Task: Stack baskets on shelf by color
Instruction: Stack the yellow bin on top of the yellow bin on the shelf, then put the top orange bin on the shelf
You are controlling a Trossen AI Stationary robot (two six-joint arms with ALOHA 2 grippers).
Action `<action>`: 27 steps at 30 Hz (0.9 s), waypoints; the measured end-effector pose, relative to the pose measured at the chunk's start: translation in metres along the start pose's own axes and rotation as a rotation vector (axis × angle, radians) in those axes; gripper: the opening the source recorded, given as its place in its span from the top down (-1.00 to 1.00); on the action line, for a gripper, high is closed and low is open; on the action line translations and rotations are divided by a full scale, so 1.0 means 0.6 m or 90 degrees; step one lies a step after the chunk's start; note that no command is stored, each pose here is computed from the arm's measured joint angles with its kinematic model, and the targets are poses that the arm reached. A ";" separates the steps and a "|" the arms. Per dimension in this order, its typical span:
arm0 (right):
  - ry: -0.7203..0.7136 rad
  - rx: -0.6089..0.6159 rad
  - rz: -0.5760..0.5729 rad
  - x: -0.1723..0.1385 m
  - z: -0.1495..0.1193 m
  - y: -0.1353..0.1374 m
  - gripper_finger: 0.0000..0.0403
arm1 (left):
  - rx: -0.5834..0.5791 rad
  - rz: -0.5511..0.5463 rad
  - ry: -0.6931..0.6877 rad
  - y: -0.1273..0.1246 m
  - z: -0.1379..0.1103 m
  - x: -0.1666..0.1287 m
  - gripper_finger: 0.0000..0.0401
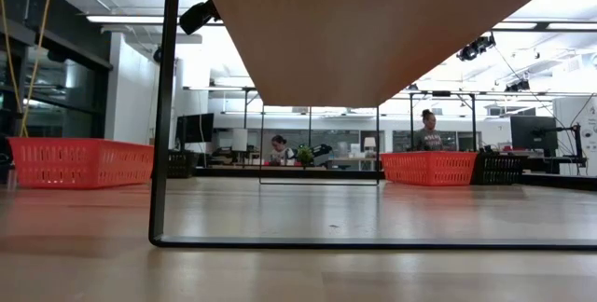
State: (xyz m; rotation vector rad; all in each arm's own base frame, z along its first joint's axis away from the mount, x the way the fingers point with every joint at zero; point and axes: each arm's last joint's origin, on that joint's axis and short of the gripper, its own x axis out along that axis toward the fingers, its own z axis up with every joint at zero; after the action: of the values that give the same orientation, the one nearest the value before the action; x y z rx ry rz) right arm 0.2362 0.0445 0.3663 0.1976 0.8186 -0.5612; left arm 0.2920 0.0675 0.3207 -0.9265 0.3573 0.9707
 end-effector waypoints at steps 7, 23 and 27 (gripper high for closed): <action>-0.001 0.003 0.005 0.000 0.001 0.001 1.00 | 0.018 -0.022 -0.025 0.011 0.030 -0.028 0.21; 0.029 0.059 0.044 0.000 -0.001 0.004 1.00 | 0.411 -0.307 -0.129 0.072 0.099 -0.240 0.16; 0.064 0.214 0.011 0.009 0.001 -0.014 0.99 | 0.467 -0.329 -0.137 0.086 0.087 -0.267 0.20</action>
State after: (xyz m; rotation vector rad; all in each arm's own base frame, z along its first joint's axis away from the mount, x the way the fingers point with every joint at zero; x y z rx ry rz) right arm 0.2349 0.0353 0.3631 0.5433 0.8157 -0.6752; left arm 0.1552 0.0340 0.4265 -0.2115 0.2417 0.3934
